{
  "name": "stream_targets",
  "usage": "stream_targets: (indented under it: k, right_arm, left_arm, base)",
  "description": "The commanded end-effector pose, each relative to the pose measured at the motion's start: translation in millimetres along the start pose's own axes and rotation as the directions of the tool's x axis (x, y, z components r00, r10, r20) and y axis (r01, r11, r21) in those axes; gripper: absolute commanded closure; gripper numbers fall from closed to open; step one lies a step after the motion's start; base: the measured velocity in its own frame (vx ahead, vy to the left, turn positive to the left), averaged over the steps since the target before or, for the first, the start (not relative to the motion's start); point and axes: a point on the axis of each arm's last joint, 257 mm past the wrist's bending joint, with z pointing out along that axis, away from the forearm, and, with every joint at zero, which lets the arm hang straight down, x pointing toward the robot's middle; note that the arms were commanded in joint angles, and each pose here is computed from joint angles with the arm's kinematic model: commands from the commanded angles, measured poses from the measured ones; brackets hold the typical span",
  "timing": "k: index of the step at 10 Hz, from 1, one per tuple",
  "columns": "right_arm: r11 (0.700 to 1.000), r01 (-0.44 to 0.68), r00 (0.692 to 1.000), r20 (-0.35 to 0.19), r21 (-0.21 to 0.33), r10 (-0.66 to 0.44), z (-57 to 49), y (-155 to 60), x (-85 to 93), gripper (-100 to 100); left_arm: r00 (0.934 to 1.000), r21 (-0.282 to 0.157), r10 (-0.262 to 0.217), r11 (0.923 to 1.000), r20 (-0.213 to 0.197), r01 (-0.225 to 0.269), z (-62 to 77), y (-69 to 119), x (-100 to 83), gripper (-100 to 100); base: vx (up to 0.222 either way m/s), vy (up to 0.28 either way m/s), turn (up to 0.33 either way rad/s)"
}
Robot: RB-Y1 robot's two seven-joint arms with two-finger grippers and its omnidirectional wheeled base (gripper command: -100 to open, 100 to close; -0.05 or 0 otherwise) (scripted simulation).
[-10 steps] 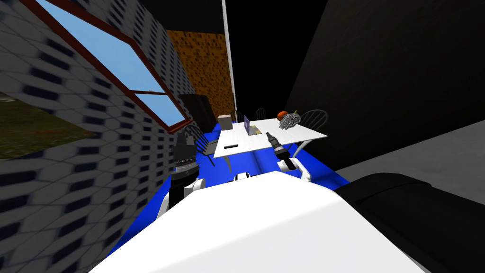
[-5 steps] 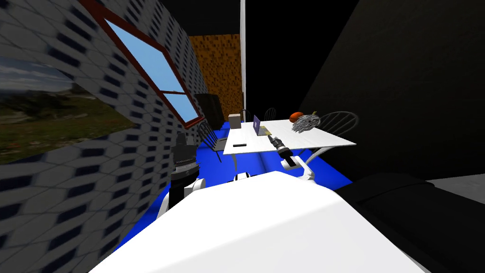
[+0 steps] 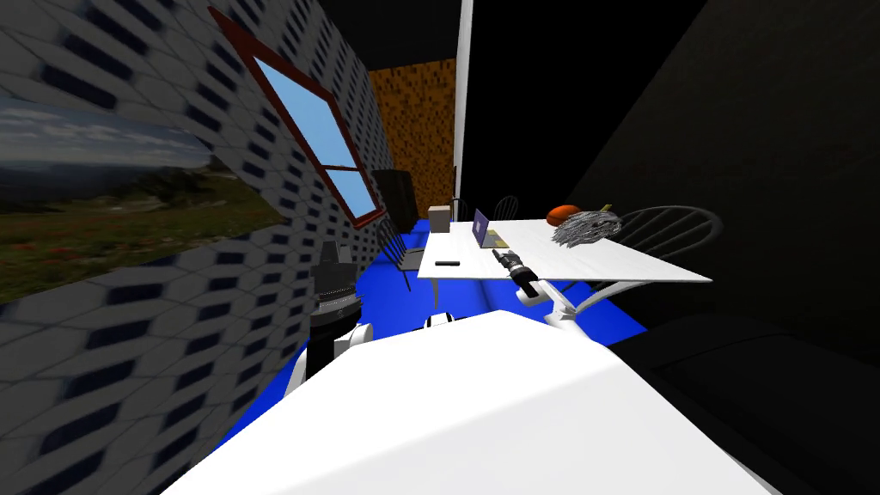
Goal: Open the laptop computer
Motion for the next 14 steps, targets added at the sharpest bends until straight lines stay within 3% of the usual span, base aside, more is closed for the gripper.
stream_targets:
  k: [1, 3, 4, 6, 7, 9, 10, 12, 13, 14]
  right_arm:
    - [0.99, 0.127, 0.991, -0.045, 0.067, -0.124, 2.4, -39, 7.3, -100]
    - [0.951, 0.28, 0.958, -0.105, 0.134, -0.267, 4.9, -84, 9.2, -100]
    - [0.95, 0.28, 0.958, -0.108, 0.136, -0.267, 4.4, -85, 10.6, -100]
    - [0.885, 0.424, 0.902, -0.172, 0.192, -0.395, 5.0, -130, 4.6, -100]
    - [0.884, 0.425, 0.902, -0.18, 0.195, -0.393, 3.8, -133, 7.7, -100]
    - [0.797, 0.554, 0.828, -0.256, 0.242, -0.498, 0.3, -179, -1.2, -100]
    - [0.797, 0.554, 0.828, -0.256, 0.242, -0.498, 0.3, -179, -1.1, -100]
    - [0.696, 0.662, 0.746, -0.331, 0.277, -0.578, -5.5, -223, -14.9, -100]
    - [0.696, 0.663, 0.746, -0.332, 0.277, -0.578, -5.6, -223, -14.8, -100]
    - [0.643, 0.709, 0.703, -0.368, 0.29, -0.609, -9.2, -243, -23.1, -100]
  left_arm:
    - [1.0, 0.0, 0.0, 1.0, 0.0, 0.0, 0.0, 0.0, 0.0, 0]
    - [1.0, 0.0, 0.0, 1.0, 0.0, 0.0, 0.0, 0.0, 0.0, 0]
    - [1.0, 0.0, 0.0, 1.0, 0.0, 0.0, 0.0, 0.0, 0.0, 0]
    - [1.0, 0.0, 0.0, 1.0, 0.0, 0.0, 0.0, 0.0, 0.0, 0]
    - [1.0, 0.0, 0.0, 1.0, 0.0, 0.0, 0.0, 0.0, 0.0, 0]
    - [1.0, 0.0, 0.0, 1.0, 0.0, 0.0, 0.0, 0.0, 0.0, 0]
    - [1.0, 0.0, 0.0, 1.0, 0.0, 0.0, 0.0, 0.0, 0.0, 0]
    - [1.0, 0.0, 0.0, 1.0, 0.0, 0.0, 0.0, 0.0, 0.0, 0]
    - [1.0, 0.0, 0.0, 1.0, 0.0, 0.0, 0.0, 0.0, 0.0, 0]
    - [1.0, 0.0, 0.0, 1.0, 0.0, 0.0, 0.0, 0.0, -0.1, 0]
  base:
    - [0.024, 0.063, 0.088]
    - [0.024, 0.065, 0.195]
    - [0.023, 0.049, 0.101]
    - [0.034, 0.068, 0.209]
    - [0.033, 0.056, 0.098]
    - [0.03, 0.053, 0.208]
    - [0.032, 0.046, 0.092]
    - [0.036, 0.064, 0.179]
    - [0.033, 0.041, 0.073]
    - [0.026, 0.035, 0.128]
